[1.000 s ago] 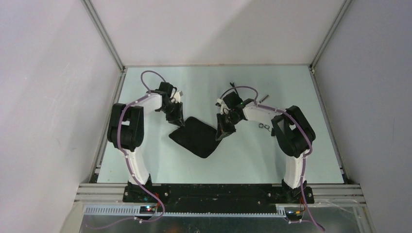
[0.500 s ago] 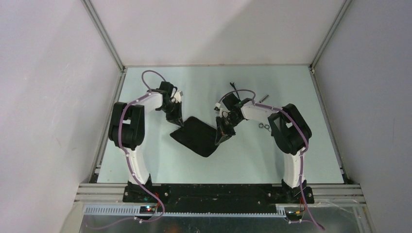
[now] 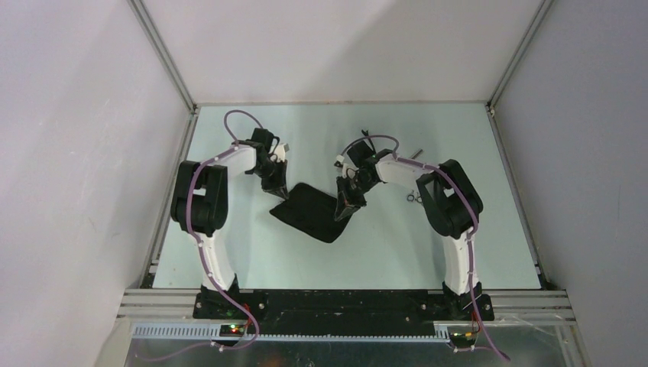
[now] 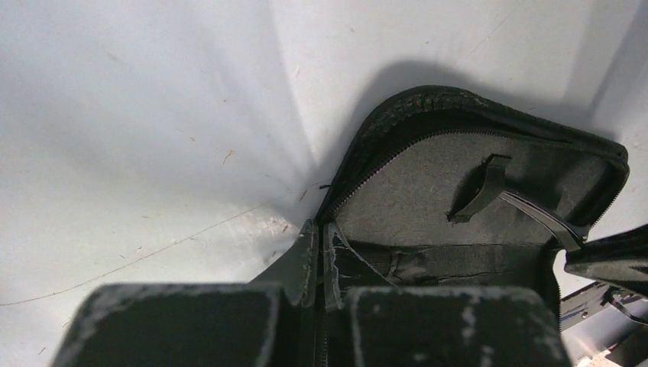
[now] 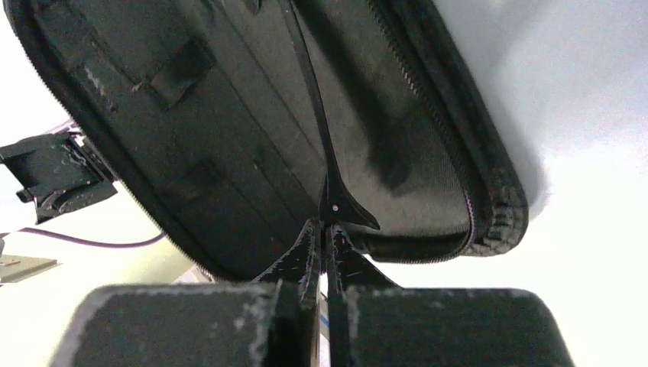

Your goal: Sort the hair-cutting tools

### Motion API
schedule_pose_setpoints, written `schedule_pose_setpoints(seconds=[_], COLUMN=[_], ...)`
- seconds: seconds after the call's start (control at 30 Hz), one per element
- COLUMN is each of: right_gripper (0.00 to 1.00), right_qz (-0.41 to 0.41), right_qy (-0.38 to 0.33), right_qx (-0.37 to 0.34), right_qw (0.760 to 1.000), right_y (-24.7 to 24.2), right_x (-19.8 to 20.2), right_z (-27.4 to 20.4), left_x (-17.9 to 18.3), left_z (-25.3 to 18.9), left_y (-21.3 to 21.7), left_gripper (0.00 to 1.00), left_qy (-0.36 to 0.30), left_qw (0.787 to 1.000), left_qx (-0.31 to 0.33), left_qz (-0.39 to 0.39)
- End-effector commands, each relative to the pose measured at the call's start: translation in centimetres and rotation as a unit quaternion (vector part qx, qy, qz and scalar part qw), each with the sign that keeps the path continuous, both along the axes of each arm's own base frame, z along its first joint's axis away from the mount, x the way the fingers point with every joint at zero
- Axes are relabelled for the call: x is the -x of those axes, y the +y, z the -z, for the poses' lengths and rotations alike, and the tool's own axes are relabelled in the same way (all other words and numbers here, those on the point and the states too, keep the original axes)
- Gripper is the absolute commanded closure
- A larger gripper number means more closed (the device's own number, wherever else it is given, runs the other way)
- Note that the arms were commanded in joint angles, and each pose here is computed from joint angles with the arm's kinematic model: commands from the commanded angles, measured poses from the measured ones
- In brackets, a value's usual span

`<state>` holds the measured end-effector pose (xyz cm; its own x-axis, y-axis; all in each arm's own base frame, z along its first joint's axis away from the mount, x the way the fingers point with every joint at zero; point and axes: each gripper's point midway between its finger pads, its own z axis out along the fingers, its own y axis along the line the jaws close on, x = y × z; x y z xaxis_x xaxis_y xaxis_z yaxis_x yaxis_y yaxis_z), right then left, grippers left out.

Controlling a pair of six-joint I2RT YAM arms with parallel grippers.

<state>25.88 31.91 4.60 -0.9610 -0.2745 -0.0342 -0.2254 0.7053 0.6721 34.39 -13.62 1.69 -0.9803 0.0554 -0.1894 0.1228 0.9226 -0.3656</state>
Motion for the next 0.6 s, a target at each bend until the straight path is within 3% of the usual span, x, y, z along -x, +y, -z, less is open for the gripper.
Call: schedule_pose_setpoints(seconds=[0.0,0.33,0.57], right_gripper=[1.00,1.00,1.00], right_qz=[0.002,-0.077,-0.127], right_qy=[-0.012,-0.132,-0.288], right_qx=[0.001,0.064,0.183], right_qw=[1.000,0.986,0.931], right_y=[0.7,1.0,0.2], right_x=[-1.7,-3.5,-5.0], right_z=[0.2,0.8,0.9], left_x=[0.2,0.6,0.6], left_z=[-0.6,-0.8,-0.8], left_y=[-0.8,-1.2,-1.0], left_gripper=[0.99,1.00,1.00], left_qy=[-0.006,-0.015,-0.018], left_qw=[1.000,0.998,0.998], left_qx=[0.001,-0.010,-0.012], left_qz=[0.029,0.058,0.063])
